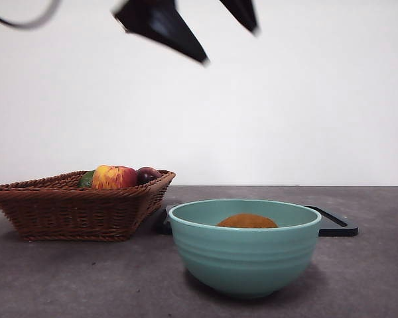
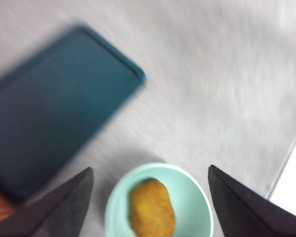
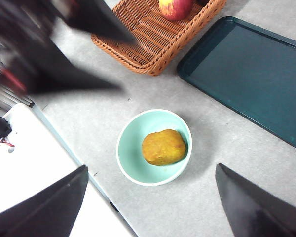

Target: Pick up the wifruite, put it on the bowl, pick up the plate, put it on desk

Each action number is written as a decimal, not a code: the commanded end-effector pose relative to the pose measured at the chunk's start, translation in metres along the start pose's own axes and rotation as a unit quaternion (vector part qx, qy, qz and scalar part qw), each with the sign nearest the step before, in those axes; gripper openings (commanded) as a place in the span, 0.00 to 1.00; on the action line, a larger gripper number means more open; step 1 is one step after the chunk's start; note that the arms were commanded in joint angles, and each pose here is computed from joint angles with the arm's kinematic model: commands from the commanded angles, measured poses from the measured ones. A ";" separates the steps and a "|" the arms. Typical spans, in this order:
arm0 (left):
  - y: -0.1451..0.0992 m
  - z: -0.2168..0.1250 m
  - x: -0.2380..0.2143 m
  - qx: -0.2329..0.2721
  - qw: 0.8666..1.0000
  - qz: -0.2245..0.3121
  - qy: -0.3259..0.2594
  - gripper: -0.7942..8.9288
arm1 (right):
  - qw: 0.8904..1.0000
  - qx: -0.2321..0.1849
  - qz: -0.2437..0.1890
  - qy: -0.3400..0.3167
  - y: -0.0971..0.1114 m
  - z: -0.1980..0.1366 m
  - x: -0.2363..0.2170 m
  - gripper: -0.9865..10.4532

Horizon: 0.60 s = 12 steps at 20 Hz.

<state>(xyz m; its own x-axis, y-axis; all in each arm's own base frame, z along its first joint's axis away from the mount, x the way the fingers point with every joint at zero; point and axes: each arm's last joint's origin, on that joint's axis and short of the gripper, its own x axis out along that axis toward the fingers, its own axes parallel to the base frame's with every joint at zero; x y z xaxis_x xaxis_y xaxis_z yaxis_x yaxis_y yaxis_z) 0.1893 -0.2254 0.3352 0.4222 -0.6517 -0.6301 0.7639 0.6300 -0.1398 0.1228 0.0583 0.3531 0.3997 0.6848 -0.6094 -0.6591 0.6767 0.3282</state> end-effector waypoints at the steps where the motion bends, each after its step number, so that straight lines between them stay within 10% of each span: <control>1: 0.009 0.008 -0.031 -0.022 0.999 0.014 -0.040 0.47 | 1.000 -0.005 0.000 -0.007 0.002 0.005 -0.002 0.45; 7: 0.038 -0.030 -0.079 -0.077 0.992 0.071 -0.069 0.47 | 1.000 -0.005 -0.014 -0.006 0.001 0.005 -0.002 0.45; 12: 0.037 -0.086 -0.088 -0.090 0.995 0.008 -0.048 0.47 | 1.000 -0.004 -0.014 -0.005 0.001 0.005 -0.002 0.45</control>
<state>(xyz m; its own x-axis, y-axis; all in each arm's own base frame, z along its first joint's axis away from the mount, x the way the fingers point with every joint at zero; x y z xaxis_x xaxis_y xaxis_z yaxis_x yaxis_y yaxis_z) 0.1372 -0.1066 0.3179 0.4930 -0.6592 -0.5679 0.6504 0.7127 -0.2626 0.1233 0.0577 0.3528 0.4185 0.6634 -0.6203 -0.6466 0.6972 0.3095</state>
